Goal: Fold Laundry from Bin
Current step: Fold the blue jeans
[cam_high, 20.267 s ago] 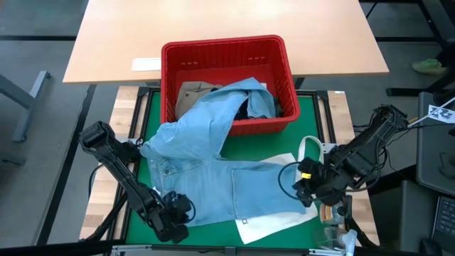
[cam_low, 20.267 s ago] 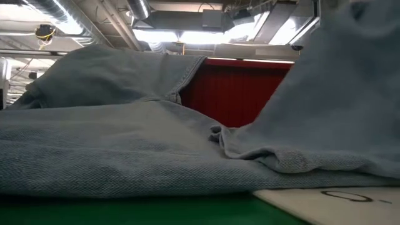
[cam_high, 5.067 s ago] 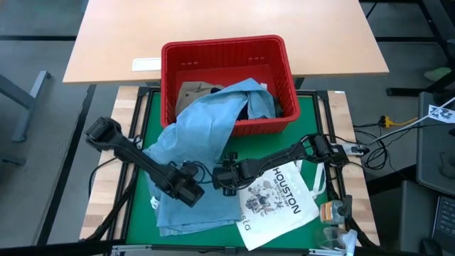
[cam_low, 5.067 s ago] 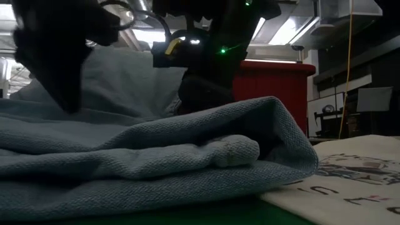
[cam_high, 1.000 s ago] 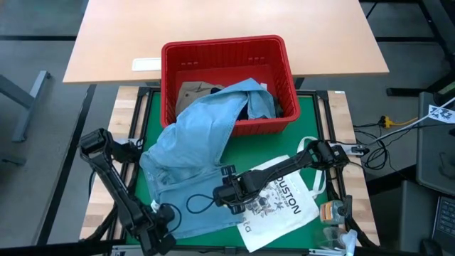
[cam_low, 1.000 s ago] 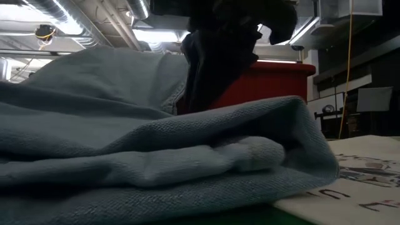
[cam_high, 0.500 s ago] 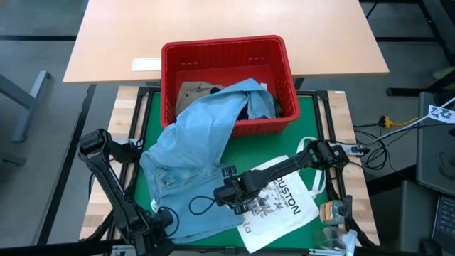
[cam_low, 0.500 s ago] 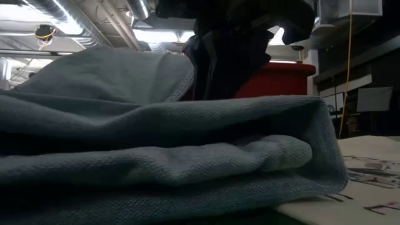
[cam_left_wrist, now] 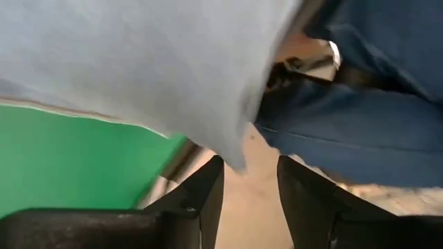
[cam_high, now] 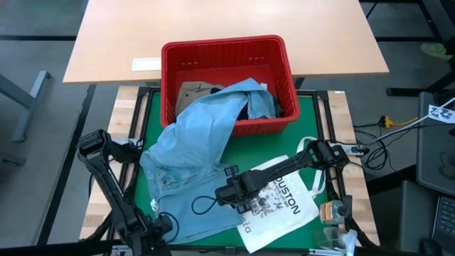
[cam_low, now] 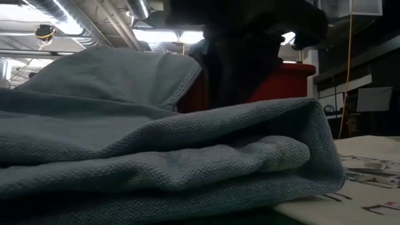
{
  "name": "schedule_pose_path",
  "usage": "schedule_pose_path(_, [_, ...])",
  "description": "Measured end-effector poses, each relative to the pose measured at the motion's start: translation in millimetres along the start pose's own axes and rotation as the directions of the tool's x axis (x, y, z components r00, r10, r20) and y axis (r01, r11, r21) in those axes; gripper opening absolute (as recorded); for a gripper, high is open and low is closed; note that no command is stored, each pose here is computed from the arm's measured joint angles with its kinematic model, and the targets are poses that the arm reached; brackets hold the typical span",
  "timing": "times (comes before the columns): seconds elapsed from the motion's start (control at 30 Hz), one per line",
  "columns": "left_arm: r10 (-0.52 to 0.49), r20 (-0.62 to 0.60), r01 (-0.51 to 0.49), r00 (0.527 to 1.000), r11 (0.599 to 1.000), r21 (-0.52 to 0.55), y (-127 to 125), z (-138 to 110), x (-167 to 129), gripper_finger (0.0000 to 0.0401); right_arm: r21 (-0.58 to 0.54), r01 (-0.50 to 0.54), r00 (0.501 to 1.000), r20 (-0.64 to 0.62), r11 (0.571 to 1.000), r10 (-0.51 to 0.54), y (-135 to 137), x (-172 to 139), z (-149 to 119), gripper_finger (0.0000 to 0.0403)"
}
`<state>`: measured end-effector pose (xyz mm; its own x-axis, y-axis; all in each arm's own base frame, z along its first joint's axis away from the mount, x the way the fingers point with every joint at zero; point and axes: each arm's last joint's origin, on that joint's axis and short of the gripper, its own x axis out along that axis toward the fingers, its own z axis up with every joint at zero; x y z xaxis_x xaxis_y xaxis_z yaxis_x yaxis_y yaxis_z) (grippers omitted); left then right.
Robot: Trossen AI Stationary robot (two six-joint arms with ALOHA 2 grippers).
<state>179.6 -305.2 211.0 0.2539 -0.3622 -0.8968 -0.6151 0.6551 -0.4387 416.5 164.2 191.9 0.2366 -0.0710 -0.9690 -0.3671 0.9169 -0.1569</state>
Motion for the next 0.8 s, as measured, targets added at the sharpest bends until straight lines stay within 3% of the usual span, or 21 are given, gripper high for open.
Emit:
schedule_pose_path(0.17, [-0.093,0.078,0.095,0.993,0.995,-0.012,-8,5,-18,0.0128,-0.038,-0.01,1.0,-0.012,0.999,0.009,-2,-14,-5,0.0156])
schedule_pose_path(0.3, [-0.15,0.23,0.162,0.962,0.986,-0.033,-14,20,-21,0.0128,-0.201,-0.036,0.999,-0.028,0.979,0.031,-14,-39,-14,0.0156])
schedule_pose_path(0.37, [-0.175,0.254,0.192,0.951,0.981,-0.041,-17,24,-22,0.0128,-0.223,-0.053,0.999,-0.012,0.973,0.052,-30,-57,-21,0.0156])
schedule_pose_path(0.5, [-0.183,0.267,0.208,0.946,0.976,-0.067,-19,32,-21,0.0128,-0.132,-0.012,0.996,0.081,0.991,0.023,-73,-97,-36,0.0156])
schedule_pose_path(0.63, [-0.157,0.334,0.193,0.929,0.978,-0.075,-20,53,-21,0.0128,0.0,0.079,0.98,0.184,0.997,-0.078,-119,-130,-54,0.0156])
schedule_pose_path(0.8, [-0.117,0.449,0.126,0.886,0.992,0.01,-19,88,-23,0.0128,0.192,0.224,0.932,0.246,0.956,-0.267,-180,-151,-76,0.0156])
